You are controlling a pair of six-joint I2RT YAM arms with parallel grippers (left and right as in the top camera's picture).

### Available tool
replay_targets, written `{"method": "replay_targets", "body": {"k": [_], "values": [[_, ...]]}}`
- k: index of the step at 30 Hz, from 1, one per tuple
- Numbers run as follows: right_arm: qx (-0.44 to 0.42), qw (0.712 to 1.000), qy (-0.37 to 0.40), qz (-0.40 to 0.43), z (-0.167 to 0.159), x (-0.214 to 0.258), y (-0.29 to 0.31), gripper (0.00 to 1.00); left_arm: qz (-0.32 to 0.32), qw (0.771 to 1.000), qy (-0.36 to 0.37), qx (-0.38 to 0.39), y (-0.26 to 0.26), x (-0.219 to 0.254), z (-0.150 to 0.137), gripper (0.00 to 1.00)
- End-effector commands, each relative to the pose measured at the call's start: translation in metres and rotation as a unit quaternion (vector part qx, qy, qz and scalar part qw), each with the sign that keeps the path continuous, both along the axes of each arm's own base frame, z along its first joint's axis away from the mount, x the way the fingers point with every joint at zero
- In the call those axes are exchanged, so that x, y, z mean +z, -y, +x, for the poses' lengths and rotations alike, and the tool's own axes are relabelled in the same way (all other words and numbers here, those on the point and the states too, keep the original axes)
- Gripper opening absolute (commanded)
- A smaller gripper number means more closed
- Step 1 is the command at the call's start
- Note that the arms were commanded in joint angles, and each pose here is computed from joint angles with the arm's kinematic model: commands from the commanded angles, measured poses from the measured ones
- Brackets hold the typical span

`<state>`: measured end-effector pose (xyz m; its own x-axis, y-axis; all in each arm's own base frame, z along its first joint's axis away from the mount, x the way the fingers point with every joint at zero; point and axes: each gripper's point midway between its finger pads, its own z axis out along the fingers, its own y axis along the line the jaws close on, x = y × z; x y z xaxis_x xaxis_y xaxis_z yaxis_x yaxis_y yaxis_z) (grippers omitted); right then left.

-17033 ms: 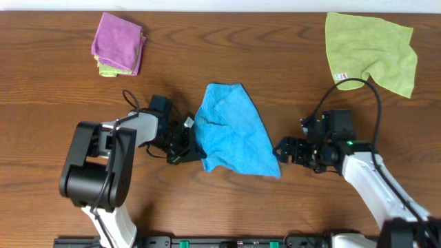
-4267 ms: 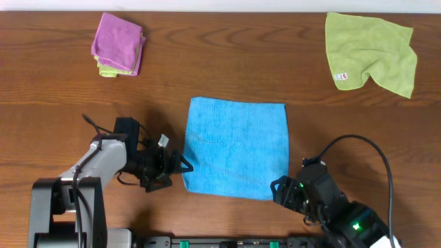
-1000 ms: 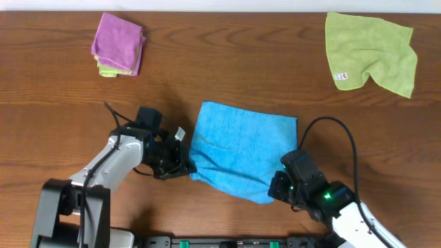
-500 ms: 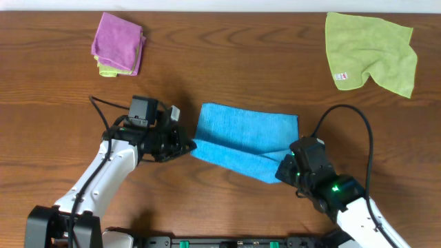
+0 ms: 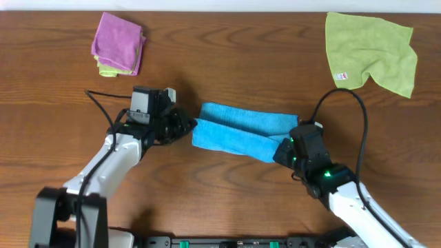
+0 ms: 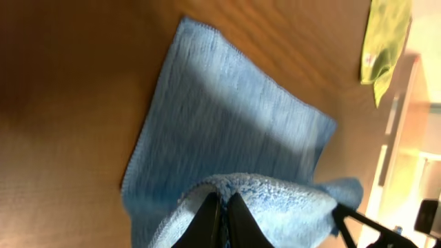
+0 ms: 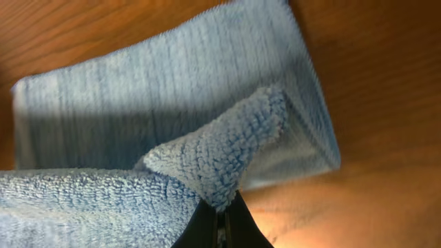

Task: Fold the cloth
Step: 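Lift the near edge and fold it away over the far edge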

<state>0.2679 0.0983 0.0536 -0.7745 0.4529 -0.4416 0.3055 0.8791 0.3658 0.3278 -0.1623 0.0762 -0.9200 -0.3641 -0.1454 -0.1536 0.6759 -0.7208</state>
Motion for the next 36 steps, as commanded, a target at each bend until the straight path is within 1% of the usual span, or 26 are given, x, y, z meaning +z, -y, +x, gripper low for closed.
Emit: {"method": "replay_targets", "body": {"k": [1, 5, 9, 17, 24, 29, 36], "values": [[-0.015, 0.999, 0.018, -0.033, 0.016, 0.004, 0.015, 0.01, 0.002, 1.0, 0.0, 0.026, -0.003, -0.004, 0.014, 0.06], [-0.025, 0.998, 0.035, -0.038, 0.032, 0.007, 0.026, 0.01, -0.006, 0.999, 0.018, 0.041, -0.002, -0.003, 0.028, 0.06], [-0.035, 0.997, 0.059, -0.037, 0.047, 0.011, 0.032, 0.01, 0.001, 0.998, 0.034, 0.059, -0.006, -0.001, 0.038, 0.06], [-0.031, 0.996, 0.07, -0.035, 0.066, 0.003, 0.029, 0.01, -0.005, 0.995, 0.062, 0.074, -0.005, 0.005, 0.052, 0.06], [-0.021, 0.996, 0.082, -0.041, 0.088, -0.004, 0.023, 0.01, -0.009, 0.996, 0.041, 0.08, -0.003, -0.009, 0.053, 0.06], [-0.016, 0.995, 0.086, -0.053, 0.105, -0.006, 0.022, 0.01, -0.009, 0.996, 0.043, 0.08, -0.003, -0.009, 0.054, 0.06], [-0.021, 0.994, 0.088, -0.068, 0.121, -0.007, 0.024, 0.01, -0.012, 0.996, 0.042, 0.077, -0.002, -0.009, 0.054, 0.06]]}}
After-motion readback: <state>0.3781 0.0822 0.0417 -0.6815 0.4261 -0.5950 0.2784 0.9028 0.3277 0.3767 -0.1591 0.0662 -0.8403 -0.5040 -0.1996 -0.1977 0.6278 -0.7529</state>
